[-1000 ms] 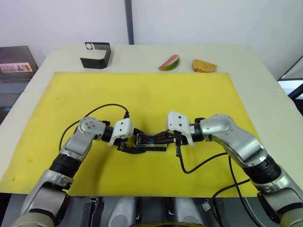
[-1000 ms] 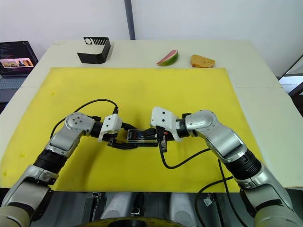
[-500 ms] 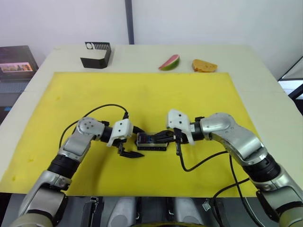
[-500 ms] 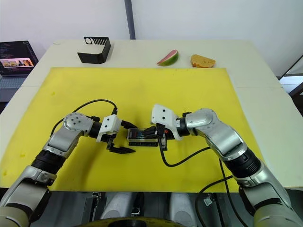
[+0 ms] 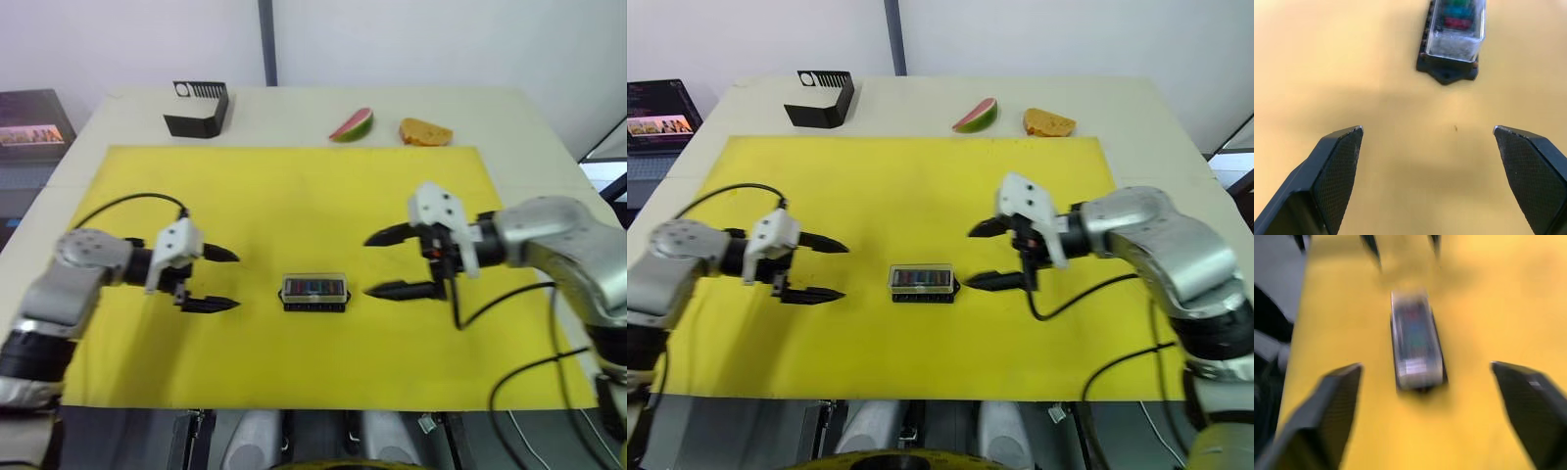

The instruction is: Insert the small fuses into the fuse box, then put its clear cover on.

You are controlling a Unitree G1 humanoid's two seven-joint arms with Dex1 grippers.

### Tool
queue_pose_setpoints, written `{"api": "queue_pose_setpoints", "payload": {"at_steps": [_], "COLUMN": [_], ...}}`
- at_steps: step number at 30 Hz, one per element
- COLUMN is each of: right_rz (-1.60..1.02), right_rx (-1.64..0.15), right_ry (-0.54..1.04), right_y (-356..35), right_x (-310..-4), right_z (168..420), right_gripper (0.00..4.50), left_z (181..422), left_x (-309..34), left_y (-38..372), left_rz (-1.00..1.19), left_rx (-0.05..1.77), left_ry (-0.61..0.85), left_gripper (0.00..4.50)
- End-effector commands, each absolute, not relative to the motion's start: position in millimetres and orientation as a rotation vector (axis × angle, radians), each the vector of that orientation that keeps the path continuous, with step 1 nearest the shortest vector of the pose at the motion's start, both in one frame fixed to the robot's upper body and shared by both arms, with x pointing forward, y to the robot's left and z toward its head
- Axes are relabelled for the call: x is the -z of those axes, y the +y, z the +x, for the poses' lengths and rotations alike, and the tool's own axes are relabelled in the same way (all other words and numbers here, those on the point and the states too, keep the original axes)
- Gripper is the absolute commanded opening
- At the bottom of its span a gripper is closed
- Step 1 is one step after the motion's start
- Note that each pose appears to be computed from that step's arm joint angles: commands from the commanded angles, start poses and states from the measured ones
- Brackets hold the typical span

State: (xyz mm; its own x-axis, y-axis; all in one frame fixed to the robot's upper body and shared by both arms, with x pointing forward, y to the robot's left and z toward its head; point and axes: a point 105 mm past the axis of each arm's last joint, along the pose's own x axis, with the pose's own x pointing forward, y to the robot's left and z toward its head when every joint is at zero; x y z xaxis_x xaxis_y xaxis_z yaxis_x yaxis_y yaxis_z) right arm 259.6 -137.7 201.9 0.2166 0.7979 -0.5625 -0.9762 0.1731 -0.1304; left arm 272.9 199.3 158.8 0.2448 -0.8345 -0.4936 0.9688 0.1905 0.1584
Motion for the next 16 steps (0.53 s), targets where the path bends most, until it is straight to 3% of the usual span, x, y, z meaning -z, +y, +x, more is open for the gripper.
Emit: {"api": "queue_pose_setpoints", "payload": {"at_steps": [1,8,16], "right_rz": [-0.648,-0.762,-0.767], "right_rx": [-1.244,-1.122,-1.111], "right_ry": [0.391,0.513,0.496], "right_y": [-167.4,-227.5,-226.8], "right_x": [-223.3,-231.0,-223.6], "right_z": [255.8,246.2,248.4], "right_gripper": [4.41,4.41,4.41], "left_z": [258.8,222.1,213.7], "left_x": [-189.7,-194.4,-191.2], "left_y": [211.6,258.8,259.8], "left_rz": [0.484,0.454,0.467], "left_rx": [1.234,1.061,1.015], "left_ry": [0.307,0.469,0.454], "left_gripper": [4.5,4.5,4.5]}}
